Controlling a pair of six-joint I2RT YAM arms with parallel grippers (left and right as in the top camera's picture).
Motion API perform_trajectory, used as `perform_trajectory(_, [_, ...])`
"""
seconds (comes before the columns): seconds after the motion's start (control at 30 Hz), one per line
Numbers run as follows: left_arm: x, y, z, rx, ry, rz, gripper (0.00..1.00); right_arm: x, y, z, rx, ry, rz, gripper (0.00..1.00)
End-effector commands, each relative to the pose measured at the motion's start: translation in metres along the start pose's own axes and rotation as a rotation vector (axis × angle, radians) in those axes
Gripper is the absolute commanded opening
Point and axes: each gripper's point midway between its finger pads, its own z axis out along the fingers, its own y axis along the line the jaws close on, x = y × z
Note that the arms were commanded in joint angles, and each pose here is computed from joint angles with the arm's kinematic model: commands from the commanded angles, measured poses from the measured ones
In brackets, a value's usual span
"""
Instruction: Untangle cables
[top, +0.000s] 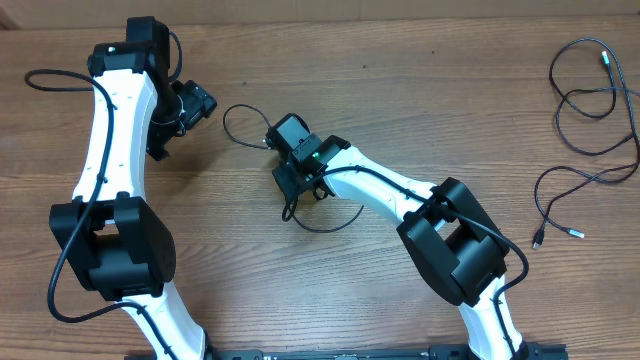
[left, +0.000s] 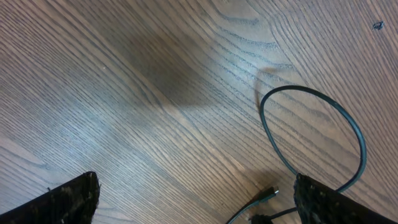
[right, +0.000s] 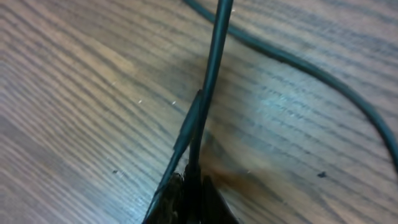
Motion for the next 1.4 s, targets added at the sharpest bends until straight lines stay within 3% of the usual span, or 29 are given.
perform_trajectory(0.0, [-0.001,0.0,0.005,-0.011,0.003,-0.006,1.0,0.008,0.008,0.006,-0.054,0.035,0.006,0.04])
perform_trajectory(0.1, [-0.002,0.0,0.005,-0.011,0.002,-0.006,0.99,0.008,0.012,0.005,-0.081,0.034,0.006,0.06])
perform_trajectory(0.17, [-0.002,0.0,0.005,-0.01,0.002,-0.006,1.0,0.007,0.013,0.006,-0.084,0.031,0.006,0.13])
perform_trajectory(0.23, [-0.002,0.0,0.005,-0.011,0.002,-0.006,1.0,0.006,0.013,0.009,-0.085,0.024,0.002,0.38])
perform_trajectory(0.33, [-0.002,0.0,0.005,-0.011,0.002,-0.006,1.0,0.007,0.012,0.017,-0.086,0.027,0.002,0.56])
perform_trajectory(0.5, [-0.002,0.0,0.005,-0.011,0.002,-0.006,1.0,0.009,0.012,0.03,-0.086,0.025,0.002,0.64])
perform_trajectory(0.8, [-0.001,0.0,0.005,-0.011,0.003,-0.006,0.99,-0.002,0.011,0.03,-0.079,-0.019,0.0,0.66])
perform_trajectory(1.13, [-0.001,-0.001,0.005,-0.011,0.003,-0.006,0.99,-0.021,-0.007,0.03,0.006,-0.099,0.003,0.79])
perform_trajectory(1.2, [-0.001,-0.001,0.005,-0.011,0.003,-0.005,0.99,-0.022,-0.009,0.029,0.006,-0.105,0.007,0.73])
perform_trajectory(1.23, [-0.001,-0.001,0.005,-0.011,0.003,-0.006,1.0,-0.022,-0.009,0.029,0.004,-0.105,0.007,0.65])
perform_trajectory(1.37, [-0.001,-0.001,0.005,-0.011,0.003,-0.006,1.0,-0.022,-0.009,0.03,0.004,-0.104,0.007,0.49])
